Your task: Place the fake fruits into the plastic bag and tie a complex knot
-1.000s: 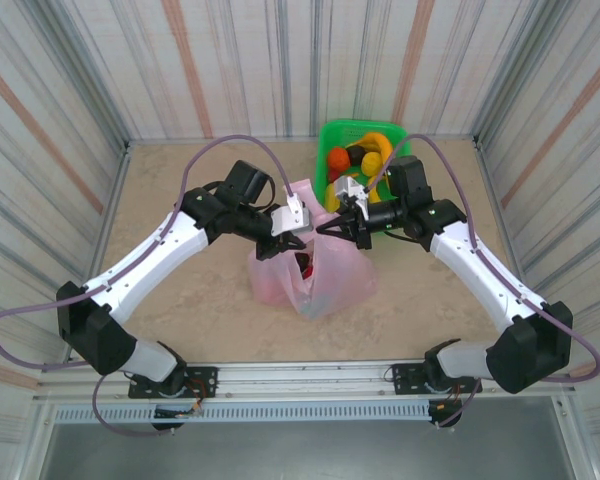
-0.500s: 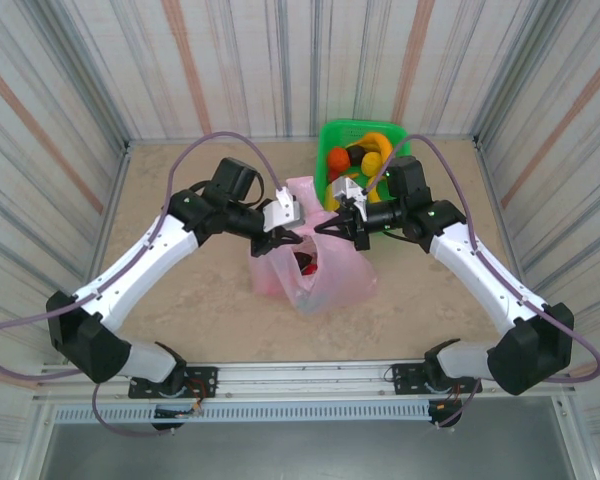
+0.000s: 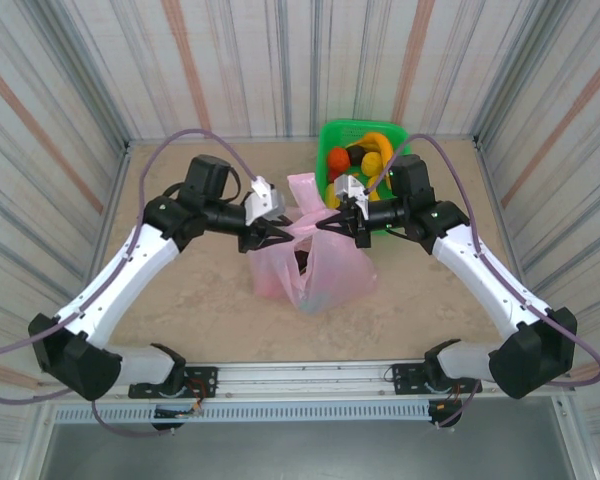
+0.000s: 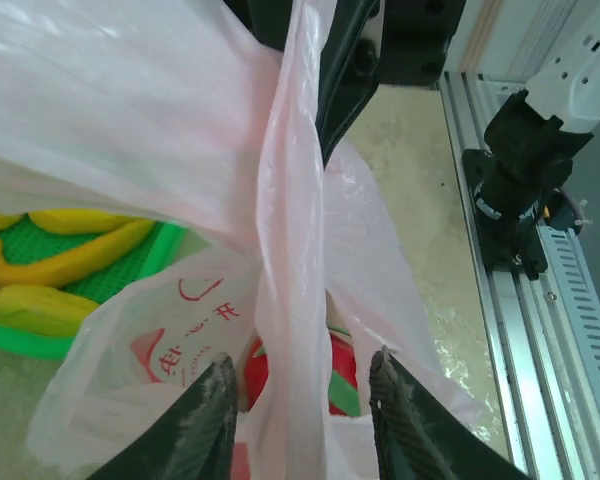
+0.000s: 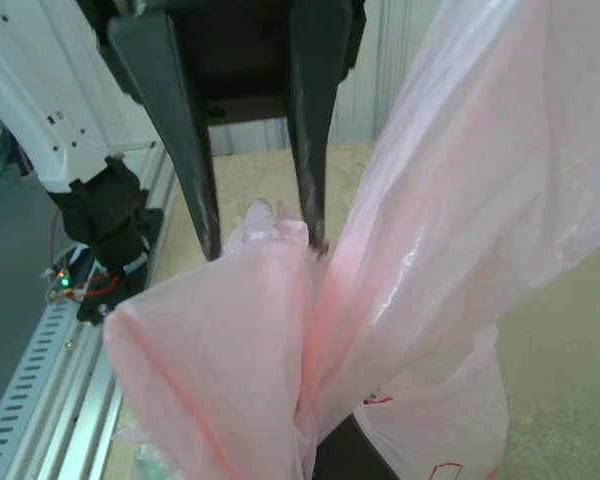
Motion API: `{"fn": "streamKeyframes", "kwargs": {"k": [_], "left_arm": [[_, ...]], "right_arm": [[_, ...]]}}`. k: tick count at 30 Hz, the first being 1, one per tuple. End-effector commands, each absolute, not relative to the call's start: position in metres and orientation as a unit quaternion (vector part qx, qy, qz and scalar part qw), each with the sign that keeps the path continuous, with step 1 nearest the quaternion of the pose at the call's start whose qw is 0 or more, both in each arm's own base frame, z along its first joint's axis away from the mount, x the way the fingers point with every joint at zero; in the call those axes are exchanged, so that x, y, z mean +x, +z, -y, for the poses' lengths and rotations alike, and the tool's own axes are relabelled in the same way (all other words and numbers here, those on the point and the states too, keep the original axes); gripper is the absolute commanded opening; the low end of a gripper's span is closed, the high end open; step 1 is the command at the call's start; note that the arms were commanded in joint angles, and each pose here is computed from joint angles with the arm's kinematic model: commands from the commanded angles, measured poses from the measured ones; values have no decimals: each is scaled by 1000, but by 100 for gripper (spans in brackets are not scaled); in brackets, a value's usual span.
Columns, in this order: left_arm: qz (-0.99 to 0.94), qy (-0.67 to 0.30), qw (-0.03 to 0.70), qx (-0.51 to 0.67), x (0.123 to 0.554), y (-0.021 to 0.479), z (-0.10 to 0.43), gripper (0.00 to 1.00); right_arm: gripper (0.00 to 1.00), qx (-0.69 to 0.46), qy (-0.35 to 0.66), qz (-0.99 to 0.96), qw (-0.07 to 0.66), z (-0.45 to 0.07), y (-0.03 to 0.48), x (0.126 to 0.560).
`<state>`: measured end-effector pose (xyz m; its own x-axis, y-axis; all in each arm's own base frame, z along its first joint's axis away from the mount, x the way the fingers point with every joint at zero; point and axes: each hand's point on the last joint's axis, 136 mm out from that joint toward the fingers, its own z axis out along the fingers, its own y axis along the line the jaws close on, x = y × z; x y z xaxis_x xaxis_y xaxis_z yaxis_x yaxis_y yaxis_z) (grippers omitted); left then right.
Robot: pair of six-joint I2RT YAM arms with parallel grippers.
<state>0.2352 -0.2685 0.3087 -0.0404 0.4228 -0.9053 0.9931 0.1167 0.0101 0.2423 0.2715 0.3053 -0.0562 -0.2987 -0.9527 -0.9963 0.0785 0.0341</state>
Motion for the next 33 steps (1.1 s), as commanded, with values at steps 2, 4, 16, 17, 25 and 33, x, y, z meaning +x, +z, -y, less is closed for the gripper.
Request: {"fn": "streamKeyframes", "kwargs": {"k": [2, 4, 16, 17, 25, 33], "left_arm": [[-573, -422, 487, 506, 235, 364, 251, 50], [-576, -413, 510, 487, 243, 371, 243, 54], [-690, -406, 510, 315, 353, 348, 234, 63], [-692, -415, 504, 308, 360, 346, 237, 63], [-643, -509, 466, 332, 366, 341, 280, 73], [-590, -544, 441, 401, 339, 350, 317, 82]], "right_arm": [[0, -550, 397, -582, 448, -268, 317, 241], [0, -550, 397, -583, 447, -269, 316, 241], [0, -555, 409, -571, 446, -271, 317, 234], [0, -555, 409, -571, 445, -271, 317, 234], [0, -557, 417, -568, 439, -271, 315, 229], [0, -557, 424, -568, 433, -272, 313, 227]]}}
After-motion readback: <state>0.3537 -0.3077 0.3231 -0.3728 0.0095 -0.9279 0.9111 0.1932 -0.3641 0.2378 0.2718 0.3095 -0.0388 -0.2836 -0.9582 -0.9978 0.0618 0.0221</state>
